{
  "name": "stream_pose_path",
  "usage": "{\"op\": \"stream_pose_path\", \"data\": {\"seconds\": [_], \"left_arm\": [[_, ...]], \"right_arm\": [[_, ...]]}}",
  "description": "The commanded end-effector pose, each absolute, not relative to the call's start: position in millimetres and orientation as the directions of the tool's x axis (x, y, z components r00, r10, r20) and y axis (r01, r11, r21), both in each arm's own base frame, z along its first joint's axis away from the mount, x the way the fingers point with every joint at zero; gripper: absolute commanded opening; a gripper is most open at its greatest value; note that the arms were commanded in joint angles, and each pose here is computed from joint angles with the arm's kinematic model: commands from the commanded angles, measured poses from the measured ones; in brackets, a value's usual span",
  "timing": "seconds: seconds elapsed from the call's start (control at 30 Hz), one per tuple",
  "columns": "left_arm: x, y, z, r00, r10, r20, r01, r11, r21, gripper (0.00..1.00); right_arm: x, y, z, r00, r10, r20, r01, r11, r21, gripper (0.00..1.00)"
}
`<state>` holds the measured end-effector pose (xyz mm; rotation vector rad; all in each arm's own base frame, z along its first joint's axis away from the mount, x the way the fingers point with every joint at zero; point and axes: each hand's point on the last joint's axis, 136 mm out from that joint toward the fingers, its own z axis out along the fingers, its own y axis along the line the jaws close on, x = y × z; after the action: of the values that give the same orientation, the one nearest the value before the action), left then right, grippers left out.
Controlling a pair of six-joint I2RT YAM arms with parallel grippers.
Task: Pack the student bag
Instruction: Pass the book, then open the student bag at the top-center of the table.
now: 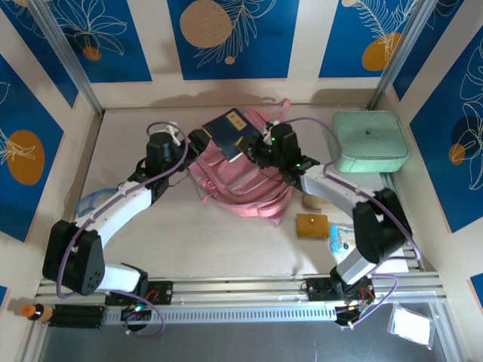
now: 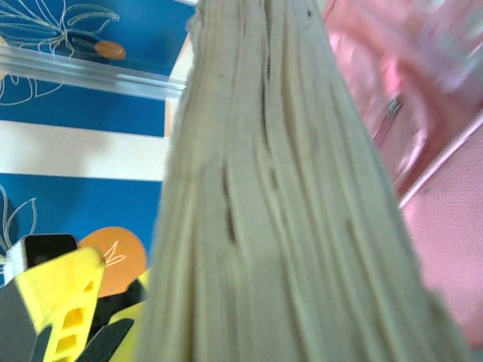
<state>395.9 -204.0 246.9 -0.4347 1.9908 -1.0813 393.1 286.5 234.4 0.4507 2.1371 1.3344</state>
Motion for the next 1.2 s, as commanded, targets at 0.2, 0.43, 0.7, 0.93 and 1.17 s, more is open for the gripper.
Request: {"op": "stream_pose_path", "data": {"seconds": [0.2, 0.43, 0.7, 0.93, 1.17], "left_arm": [[357, -282, 206, -0.696, -0.027, -0.718, 0.423, 0.792, -0.439, 1.00], [343, -329, 169, -0.638, 0.335, -0.693, 0.574, 0.807, -0.139, 1.00], [337, -358, 135, -0.519, 0.646, -0.559, 0.673, 0.712, 0.198, 0.90], [341, -371, 112, -0.519, 0.702, -0.487, 0.695, 0.679, 0.238, 0.72], [353, -370, 100, -0.528, 0.730, -0.434, 0.679, 0.670, 0.299, 0.55]], "right_arm": [[381, 175, 246, -0.643, 0.544, -0.539, 0.005, 0.707, 0.707, 0.00], [370, 118, 237, -0.589, 0.638, -0.496, 0.142, 0.686, 0.714, 0.00], [361, 90, 227, -0.549, 0.692, -0.469, 0.227, 0.663, 0.713, 0.00], [356, 73, 229, -0.515, 0.713, -0.475, 0.249, 0.655, 0.713, 0.00], [353, 70, 223, -0.504, 0.747, -0.435, 0.276, 0.616, 0.738, 0.00]]}}
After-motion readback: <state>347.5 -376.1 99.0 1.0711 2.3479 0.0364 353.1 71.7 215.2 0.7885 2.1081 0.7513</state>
